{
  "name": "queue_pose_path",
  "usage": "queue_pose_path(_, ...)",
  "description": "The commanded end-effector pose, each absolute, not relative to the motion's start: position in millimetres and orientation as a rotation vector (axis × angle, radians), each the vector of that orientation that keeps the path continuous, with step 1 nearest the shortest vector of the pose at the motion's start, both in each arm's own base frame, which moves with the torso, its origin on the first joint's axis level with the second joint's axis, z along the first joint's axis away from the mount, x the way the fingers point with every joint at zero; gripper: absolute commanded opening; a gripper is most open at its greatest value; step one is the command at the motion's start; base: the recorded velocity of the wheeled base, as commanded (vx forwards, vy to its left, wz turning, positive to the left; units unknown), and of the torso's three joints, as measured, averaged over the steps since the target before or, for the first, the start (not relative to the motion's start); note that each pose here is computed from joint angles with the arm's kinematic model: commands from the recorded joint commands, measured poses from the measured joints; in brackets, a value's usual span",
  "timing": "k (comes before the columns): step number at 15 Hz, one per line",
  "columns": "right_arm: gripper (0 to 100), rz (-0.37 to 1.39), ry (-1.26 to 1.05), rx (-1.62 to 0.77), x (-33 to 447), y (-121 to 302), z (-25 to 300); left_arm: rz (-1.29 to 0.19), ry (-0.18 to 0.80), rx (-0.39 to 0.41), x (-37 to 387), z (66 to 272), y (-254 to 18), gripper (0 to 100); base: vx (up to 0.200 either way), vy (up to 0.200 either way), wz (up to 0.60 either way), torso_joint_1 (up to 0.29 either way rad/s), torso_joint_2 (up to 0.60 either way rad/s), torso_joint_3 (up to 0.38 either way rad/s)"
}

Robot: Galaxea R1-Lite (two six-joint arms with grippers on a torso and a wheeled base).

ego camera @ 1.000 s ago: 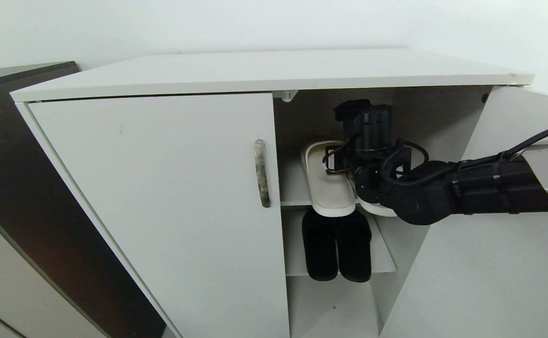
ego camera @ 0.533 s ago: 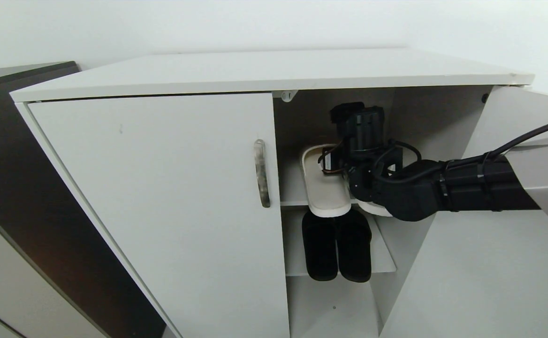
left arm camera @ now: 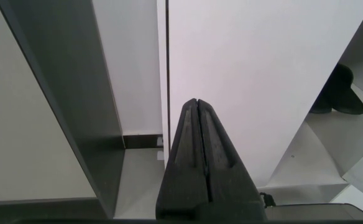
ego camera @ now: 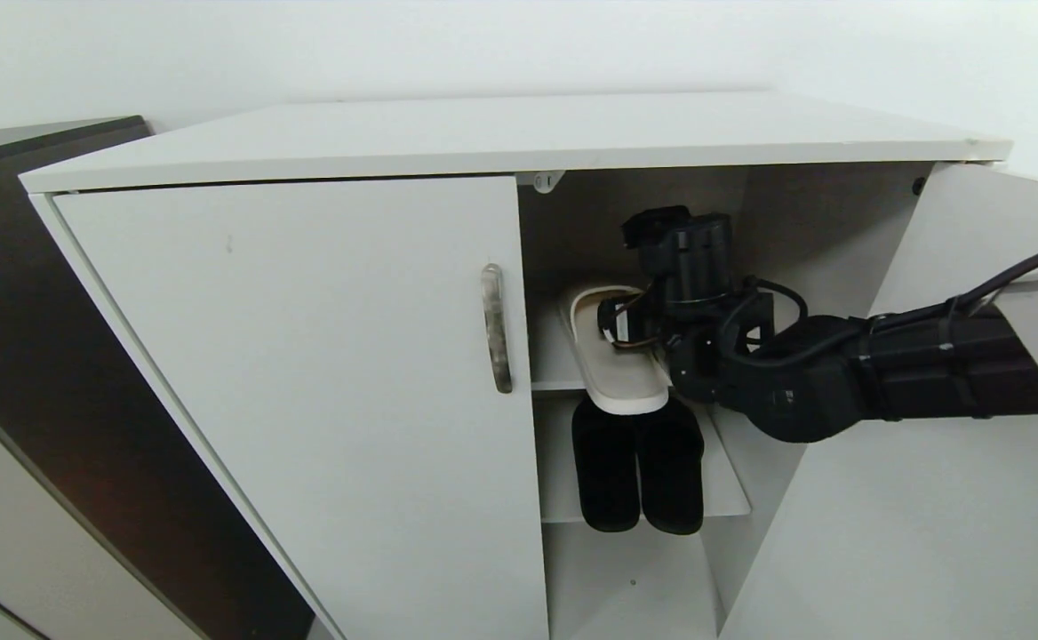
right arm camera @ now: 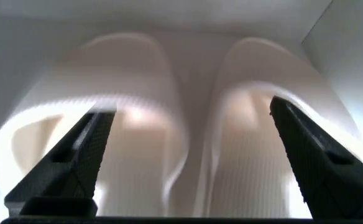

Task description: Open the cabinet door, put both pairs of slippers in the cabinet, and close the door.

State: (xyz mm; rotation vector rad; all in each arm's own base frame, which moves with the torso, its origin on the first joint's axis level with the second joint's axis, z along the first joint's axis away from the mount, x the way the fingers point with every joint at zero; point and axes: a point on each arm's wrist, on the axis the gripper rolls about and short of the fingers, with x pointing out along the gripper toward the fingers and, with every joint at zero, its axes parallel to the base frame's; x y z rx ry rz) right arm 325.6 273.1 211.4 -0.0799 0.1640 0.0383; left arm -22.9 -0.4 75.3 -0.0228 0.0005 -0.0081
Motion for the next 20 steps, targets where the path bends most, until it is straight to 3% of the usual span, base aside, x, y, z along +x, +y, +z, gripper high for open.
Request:
queue_pose_path(1,100,0.088,0.151,-0.068,287.6,264.1,228.9,-0.008,0.002,-0.023,-22.8,75.3,-0.5,0,0.0,0.0,0.0,0.0,0.0,0.0)
queue_pose_path(9,100,0.429,0.161,0.003,174.5,194.5,238.2,-0.008,0.002,-0.023,-22.8,75.3,-0.5,0,0.0,0.0,0.0,0.0,0.0,0.0)
queue_pose_path(10,0,0.451,0.165,0.037,164.5,191.5,238.7,-0.009,0.002,-0.023,-22.8,75.3,-0.4,0,0.0,0.0,0.0,0.0,0.0,0.0)
queue_pose_path(14,0,0.526,0.195,0.038,147.8,181.6,230.0,-0.009,0.002,-0.023,-22.8,75.3,-0.5,0,0.0,0.0,0.0,0.0,0.0,0.0)
queue_pose_path(20,0,0.529,0.22,0.022,147.0,180.8,221.6,-0.009,0.002,-0.023,-22.8,75.3,-0.5,0,-0.2,0.0,0.0,0.005,0.0,0.0)
